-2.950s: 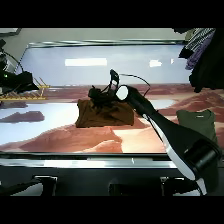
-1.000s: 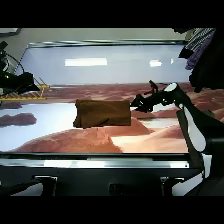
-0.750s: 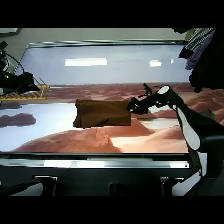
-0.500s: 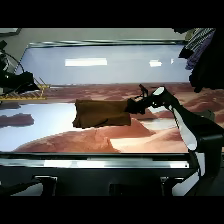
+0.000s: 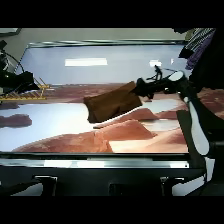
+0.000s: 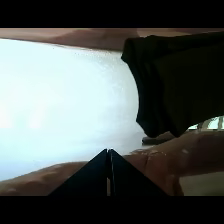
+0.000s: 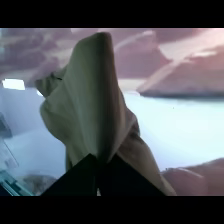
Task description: Fold the clothes and pants, and hang the long-sleeved shirts on hangers.
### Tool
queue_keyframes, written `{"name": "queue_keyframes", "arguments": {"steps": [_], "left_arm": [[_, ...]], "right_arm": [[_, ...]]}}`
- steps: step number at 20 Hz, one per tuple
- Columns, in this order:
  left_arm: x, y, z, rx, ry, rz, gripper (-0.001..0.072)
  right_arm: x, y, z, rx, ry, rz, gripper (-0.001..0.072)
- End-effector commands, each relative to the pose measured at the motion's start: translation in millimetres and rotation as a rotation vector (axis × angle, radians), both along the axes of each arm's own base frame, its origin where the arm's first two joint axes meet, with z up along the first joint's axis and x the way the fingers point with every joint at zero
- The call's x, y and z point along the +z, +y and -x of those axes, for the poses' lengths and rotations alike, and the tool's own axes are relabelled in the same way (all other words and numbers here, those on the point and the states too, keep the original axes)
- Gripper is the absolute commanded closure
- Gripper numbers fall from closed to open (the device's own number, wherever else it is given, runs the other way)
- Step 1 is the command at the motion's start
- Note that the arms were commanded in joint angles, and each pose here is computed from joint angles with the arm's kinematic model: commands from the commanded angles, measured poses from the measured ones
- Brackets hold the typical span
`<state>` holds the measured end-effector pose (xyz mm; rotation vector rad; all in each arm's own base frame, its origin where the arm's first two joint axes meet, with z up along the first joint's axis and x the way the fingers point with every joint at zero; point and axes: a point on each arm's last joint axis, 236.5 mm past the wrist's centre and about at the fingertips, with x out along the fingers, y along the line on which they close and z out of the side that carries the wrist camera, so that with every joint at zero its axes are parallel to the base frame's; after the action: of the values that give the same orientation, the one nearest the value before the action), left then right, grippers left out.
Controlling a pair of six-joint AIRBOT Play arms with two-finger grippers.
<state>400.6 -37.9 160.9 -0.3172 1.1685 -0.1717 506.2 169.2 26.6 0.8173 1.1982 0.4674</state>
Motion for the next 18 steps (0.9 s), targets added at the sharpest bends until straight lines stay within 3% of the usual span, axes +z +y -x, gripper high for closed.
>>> {"name": "queue_keyframes", "arguments": {"steps": [1, 7, 12, 18], "left_arm": [[0, 0, 0, 0.000, 0.000, 0.000, 0.0692], [0, 0, 0, 0.000, 0.000, 0.000, 0.0692], [0, 0, 0, 0.001, 0.000, -0.001, 0.0692], [0, 0, 0, 0.001, 0.000, -0.001, 0.0692]], "right_arm": [[46, -71, -26, -0.175, -0.051, -0.026, 0.0681], [86, -213, -26, -0.477, -0.099, -0.017, 0.0681], [89, -330, 13, -0.800, 0.008, 0.045, 0.0681], [107, -399, 57, -1.099, 0.096, 0.008, 0.0682]]}}
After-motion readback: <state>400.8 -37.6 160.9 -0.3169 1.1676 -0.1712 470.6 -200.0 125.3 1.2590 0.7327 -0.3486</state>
